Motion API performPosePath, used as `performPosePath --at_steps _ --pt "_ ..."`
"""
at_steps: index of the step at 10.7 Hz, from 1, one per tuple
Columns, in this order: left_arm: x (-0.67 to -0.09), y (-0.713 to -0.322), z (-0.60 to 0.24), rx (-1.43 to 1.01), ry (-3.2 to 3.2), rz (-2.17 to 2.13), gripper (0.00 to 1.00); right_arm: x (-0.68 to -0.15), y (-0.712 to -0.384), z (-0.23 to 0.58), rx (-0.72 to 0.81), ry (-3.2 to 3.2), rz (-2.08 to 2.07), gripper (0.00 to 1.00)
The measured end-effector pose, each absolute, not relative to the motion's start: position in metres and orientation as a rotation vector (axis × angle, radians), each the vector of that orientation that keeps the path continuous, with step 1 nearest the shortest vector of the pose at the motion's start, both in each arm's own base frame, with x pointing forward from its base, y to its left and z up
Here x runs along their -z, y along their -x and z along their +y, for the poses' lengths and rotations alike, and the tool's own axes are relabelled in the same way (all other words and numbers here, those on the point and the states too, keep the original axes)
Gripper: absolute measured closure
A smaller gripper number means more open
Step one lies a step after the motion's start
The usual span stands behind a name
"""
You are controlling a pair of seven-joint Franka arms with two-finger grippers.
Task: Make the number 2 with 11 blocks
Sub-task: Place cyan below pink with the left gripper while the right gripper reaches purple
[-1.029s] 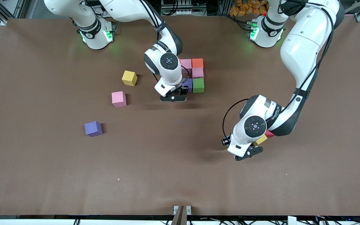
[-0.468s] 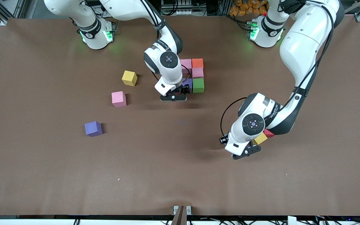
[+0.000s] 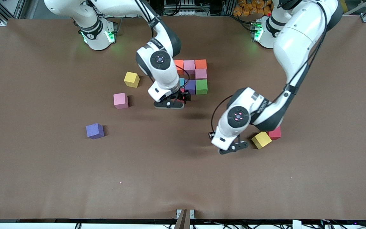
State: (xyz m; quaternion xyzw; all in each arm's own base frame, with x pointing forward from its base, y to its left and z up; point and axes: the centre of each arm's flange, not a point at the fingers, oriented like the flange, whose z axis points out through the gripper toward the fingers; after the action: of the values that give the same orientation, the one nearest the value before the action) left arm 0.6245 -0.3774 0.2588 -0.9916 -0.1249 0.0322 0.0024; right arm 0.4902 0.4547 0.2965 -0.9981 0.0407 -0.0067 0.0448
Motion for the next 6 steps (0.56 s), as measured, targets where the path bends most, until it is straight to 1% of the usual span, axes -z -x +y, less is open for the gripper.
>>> performPosePath --at_steps 3,6 --pt "-0.258 -0.594 -0.424 -0.091 3.115 -0.306 0.37 -0.296 -0.537 0.391 -0.021 3.095 0.021 0.00" --pt "-0.251 -0.566 -0.466 -0.026 3.110 -0.245 0.37 -0.292 -0.566 0.337 -0.090 3.115 -0.075 0.00"
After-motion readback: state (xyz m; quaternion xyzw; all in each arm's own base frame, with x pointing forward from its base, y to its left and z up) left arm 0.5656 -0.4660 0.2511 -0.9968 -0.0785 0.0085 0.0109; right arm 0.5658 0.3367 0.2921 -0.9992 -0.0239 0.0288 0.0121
